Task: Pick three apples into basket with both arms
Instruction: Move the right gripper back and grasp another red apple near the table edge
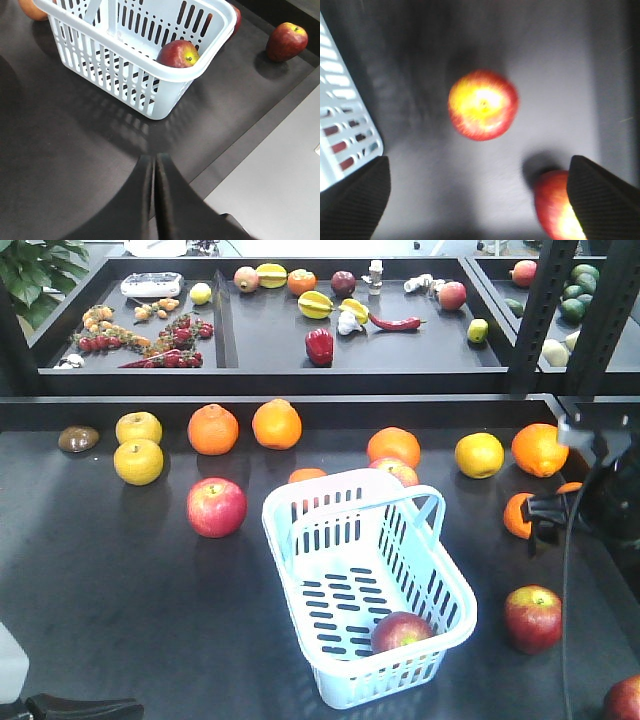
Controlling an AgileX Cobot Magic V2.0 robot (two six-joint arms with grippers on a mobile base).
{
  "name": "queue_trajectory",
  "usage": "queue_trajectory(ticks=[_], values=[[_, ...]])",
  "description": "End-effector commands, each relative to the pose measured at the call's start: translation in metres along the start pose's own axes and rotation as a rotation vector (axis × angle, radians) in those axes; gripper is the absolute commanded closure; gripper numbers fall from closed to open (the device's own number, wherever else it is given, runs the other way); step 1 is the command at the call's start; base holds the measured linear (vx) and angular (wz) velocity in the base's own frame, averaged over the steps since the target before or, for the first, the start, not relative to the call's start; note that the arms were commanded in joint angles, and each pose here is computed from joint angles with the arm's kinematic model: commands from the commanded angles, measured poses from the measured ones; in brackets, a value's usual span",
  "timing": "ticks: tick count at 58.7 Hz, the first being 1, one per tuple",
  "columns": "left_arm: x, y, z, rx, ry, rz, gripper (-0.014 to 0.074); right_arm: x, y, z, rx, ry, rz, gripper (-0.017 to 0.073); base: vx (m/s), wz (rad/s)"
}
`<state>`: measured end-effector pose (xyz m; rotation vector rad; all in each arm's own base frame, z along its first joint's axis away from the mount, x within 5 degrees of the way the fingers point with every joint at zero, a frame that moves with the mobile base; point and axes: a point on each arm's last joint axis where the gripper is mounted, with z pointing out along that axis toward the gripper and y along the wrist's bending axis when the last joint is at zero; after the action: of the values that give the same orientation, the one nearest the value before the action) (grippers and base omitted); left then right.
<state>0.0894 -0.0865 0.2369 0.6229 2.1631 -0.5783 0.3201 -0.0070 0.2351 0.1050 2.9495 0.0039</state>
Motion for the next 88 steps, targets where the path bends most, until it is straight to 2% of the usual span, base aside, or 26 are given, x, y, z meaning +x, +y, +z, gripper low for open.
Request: queue_trajectory(ticks=[1,13,21,33,59,63,69,78,84,88], values=[[-0.014,-0.002,-0.004,0.011,-0.097,-0.018,0.0599,-0.010,-0.006,0.004,-0.051,-0.013,-0.006,-0.0161,0.00,0.00],[-0.014,-0.002,-0.004,0.011,-0.097,-0.018,0.0599,-0.021,-0.009,0.036,-0.041,-0.020,0.000,-0.0146,0.00,0.00],[-0.014,-0.002,-0.004,0.011,-0.096,-0.018,0.0599,-0.023,-0.009,0.051,-0.038,0.004,-0.021,-0.0143,0.00,0.00],[-0.014,-0.002,-0.004,0.011,-0.096,-0.018,0.0599,-0.027,-0.009,0.072,-0.034,0.018,-0.021,-0.0137,0.00,0.00],[-0.014,-0.002,-0.004,0.011,-0.096,-0.018,0.0599,-0.022,-0.010,0.117,-0.036,0.127,-0.025,-0.0115,0.00,0.00],[-0.014,-0.002,-0.004,0.011,-0.096,-0.018,0.0599,-0.023,-0.010,0.119,-0.037,0.122,-0.041,-0.0092,0.00,0.00],[-0.014,-0.002,-0.004,0.011,-0.096,-0.018,0.0599,-0.024,-0.010,0.116,-0.038,0.111,-0.049,0.0004,0.00,0.00],[-0.014,-0.002,-0.004,0.011,-0.096,-0.018,0.0599,-0.025,-0.009,0.103,-0.038,0.083,-0.066,0.0269,0.00,0.00],[-0.014,-0.002,-0.004,0.011,-0.096,-0.018,0.0599,-0.026,-0.009,0.081,-0.039,0.037,-0.090,0.0469,0.00,0.00],[-0.014,-0.002,-0.004,0.011,-0.096,-0.018,0.0599,-0.026,-0.009,0.057,-0.036,-0.013,-0.099,0.0561,0.00,0.00]])
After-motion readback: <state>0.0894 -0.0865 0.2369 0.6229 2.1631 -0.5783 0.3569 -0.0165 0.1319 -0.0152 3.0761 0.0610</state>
